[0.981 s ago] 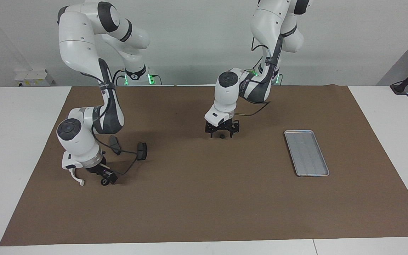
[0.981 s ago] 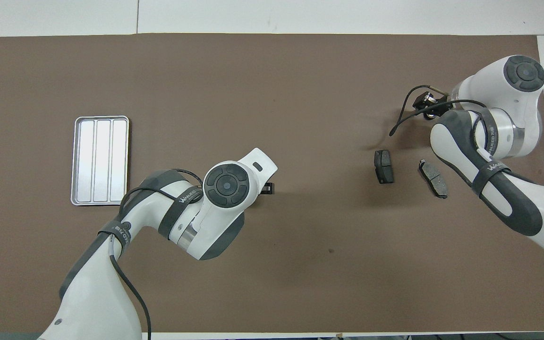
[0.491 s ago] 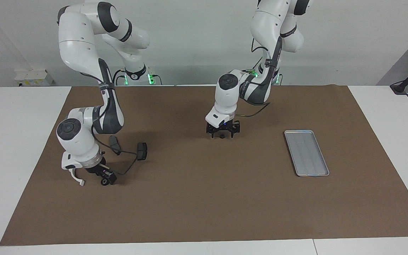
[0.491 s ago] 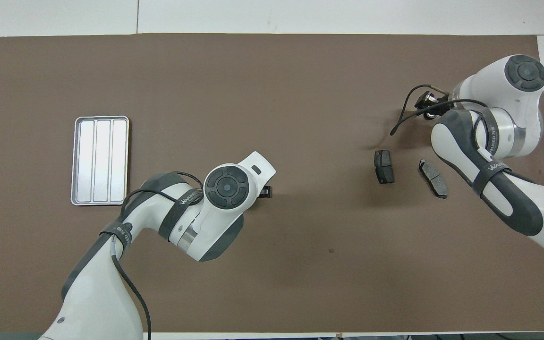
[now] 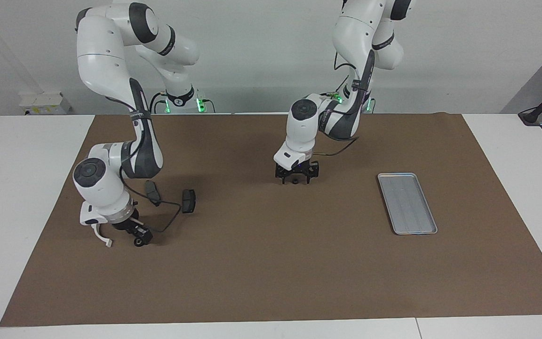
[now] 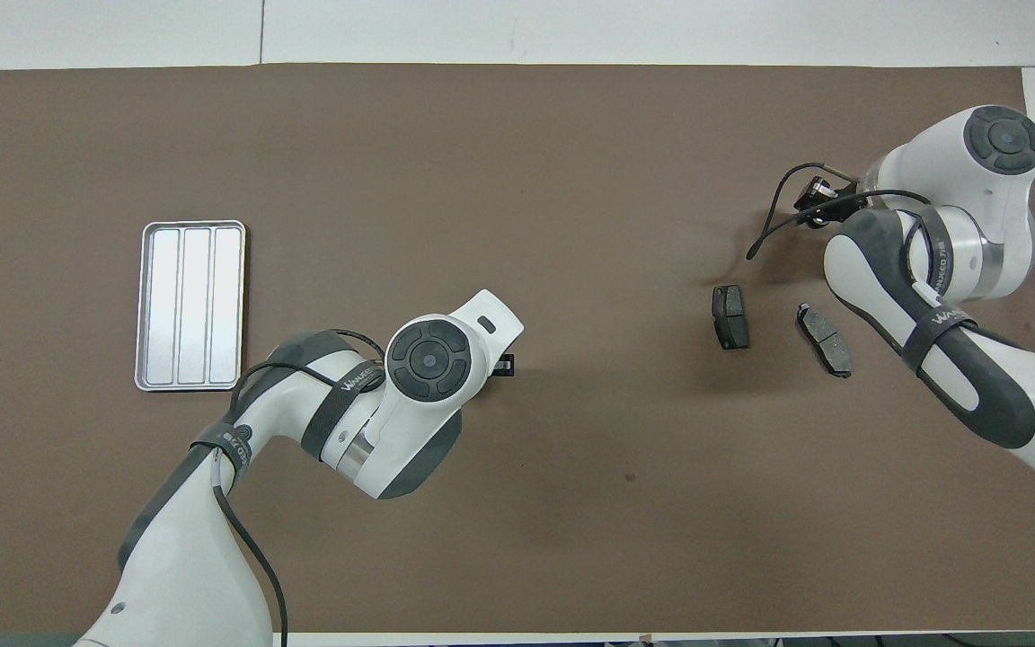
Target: Pick bearing gear from pile to tray
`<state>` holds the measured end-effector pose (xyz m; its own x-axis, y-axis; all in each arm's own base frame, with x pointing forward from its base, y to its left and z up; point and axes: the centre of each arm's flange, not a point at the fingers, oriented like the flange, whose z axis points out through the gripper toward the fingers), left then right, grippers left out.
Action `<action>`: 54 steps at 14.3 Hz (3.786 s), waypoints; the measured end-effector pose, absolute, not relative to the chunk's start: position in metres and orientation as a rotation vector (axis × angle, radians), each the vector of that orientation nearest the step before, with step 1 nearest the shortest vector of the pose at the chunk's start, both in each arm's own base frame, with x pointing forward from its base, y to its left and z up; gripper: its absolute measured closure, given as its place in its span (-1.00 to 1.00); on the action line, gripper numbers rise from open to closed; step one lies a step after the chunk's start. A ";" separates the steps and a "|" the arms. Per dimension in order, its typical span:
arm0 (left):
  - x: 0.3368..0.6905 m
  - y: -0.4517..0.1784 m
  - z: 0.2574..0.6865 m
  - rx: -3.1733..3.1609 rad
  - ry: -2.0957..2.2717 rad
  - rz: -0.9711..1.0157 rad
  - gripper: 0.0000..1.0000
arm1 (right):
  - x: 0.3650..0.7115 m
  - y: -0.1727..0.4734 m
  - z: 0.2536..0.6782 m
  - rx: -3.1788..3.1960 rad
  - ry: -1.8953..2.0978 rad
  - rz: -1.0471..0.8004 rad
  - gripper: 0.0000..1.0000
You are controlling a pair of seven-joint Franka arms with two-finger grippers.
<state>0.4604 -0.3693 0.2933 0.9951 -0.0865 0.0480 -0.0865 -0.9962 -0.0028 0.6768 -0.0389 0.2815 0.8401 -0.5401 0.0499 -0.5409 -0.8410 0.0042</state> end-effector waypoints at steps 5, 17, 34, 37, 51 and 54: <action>0.460 -0.369 0.292 -3.136 0.130 -0.072 -0.34 | 0.675 -0.041 0.281 2.986 -0.881 0.036 -0.60; 0.552 -0.242 0.374 -3.116 0.028 -0.071 0.52 | 0.681 -0.040 0.287 3.022 -0.797 0.115 -0.21; 0.544 0.017 0.330 -3.137 0.314 0.015 0.52 | 0.682 -0.042 0.287 3.023 -0.775 0.108 0.31; 0.542 0.015 0.315 -3.136 0.301 -0.022 0.52 | 0.683 -0.034 0.304 2.996 -0.741 0.016 0.31; 0.563 0.005 0.336 -3.135 0.315 -0.039 -1.00 | 0.602 0.263 0.471 3.004 -0.800 -0.125 0.31; 0.580 0.001 0.375 -3.135 0.328 -0.037 -1.00 | 0.574 0.325 0.466 3.010 -0.858 -0.131 0.31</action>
